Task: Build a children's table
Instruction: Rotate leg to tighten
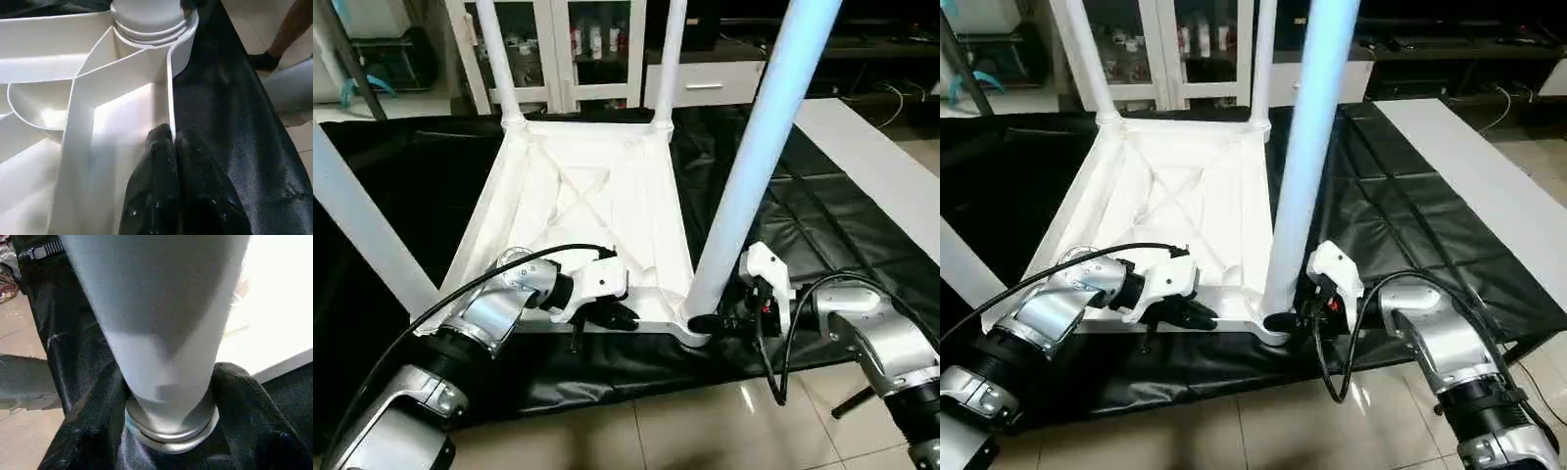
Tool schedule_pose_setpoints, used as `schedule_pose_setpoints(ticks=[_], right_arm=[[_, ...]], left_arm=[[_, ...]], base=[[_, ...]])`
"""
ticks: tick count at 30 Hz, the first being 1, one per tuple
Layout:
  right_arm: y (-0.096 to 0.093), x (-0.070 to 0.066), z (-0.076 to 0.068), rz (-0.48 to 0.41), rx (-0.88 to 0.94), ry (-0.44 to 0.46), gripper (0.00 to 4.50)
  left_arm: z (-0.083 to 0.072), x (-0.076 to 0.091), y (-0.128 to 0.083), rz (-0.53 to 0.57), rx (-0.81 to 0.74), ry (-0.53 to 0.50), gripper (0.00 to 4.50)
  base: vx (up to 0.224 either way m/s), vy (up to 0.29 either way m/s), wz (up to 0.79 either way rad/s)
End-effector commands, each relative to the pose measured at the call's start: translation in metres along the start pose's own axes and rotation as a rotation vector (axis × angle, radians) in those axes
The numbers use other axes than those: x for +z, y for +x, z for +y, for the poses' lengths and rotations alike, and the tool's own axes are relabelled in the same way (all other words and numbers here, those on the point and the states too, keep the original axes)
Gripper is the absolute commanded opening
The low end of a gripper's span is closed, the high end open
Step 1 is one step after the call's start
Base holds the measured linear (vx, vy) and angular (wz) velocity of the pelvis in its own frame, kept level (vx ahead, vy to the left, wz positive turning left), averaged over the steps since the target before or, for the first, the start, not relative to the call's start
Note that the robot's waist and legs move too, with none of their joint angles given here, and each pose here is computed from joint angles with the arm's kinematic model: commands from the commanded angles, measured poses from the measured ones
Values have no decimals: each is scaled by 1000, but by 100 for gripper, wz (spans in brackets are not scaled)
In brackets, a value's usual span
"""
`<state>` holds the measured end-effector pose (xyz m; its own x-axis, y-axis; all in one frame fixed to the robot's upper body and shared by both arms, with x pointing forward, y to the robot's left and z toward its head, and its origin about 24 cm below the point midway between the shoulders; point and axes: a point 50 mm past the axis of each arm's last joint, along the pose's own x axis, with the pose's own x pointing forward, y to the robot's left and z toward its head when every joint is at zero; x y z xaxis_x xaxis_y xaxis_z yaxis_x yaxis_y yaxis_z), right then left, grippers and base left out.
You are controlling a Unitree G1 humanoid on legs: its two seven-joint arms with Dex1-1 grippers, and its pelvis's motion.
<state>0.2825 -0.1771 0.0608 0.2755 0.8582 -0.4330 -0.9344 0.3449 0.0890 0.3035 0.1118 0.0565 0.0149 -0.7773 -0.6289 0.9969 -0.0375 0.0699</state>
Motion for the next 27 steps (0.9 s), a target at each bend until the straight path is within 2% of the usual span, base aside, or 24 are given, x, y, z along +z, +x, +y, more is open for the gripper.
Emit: schedule_pose_setpoints(ticks=[1, 7, 11, 14, 17, 19, 20, 22, 23, 25, 26, 27], right_arm=[[1, -2, -1, 34, 9, -8, 233], [4, -6, 0, 34, 9, -7, 215], [9, -11, 0, -28, -59, 54, 209], [13, -17, -2, -43, -116, 94, 208], [21, -29, -7, -33, -256, 163, 207], [29, -33, -11, -47, -364, 208, 207], [29, -33, -11, -47, -364, 208, 207], [44, -35, -18, -82, -570, 302, 206], [56, -36, -24, -91, -744, 384, 206], [60, -36, -25, -88, -799, 409, 206], [72, -32, -30, -111, -934, 467, 205], [72, -32, -30, -111, -934, 467, 205]], left_arm=[[-22, -27, 16, 134, -149, -69, 0], [-23, -28, 16, 143, -153, -71, 0], [-23, -29, 17, 150, -144, -75, 0], [-22, -30, 18, 149, -120, -78, 0], [-11, -26, 24, 125, 6, -93, 0], [-2, -22, 29, 95, 103, -117, 0], [-2, -22, 29, 95, 103, -117, 0], [12, -14, 38, 43, 272, -194, 0], [24, -8, 45, 12, 424, -269, 0], [28, -6, 47, 5, 477, -290, 0], [39, 0, 49, -17, 626, -319, 0], [39, 0, 49, -17, 626, -319, 0]], base=[[0, 0, 0], [0, 0, 0], [0, 0, 0], [0, 0, 0], [0, 0, 0], [-57, 5, -5], [-63, 6, -4], [-76, 11, -5], [-83, 14, -6], [-96, 38, -14], [-84, 48, -17], [-100, 63, -16]])
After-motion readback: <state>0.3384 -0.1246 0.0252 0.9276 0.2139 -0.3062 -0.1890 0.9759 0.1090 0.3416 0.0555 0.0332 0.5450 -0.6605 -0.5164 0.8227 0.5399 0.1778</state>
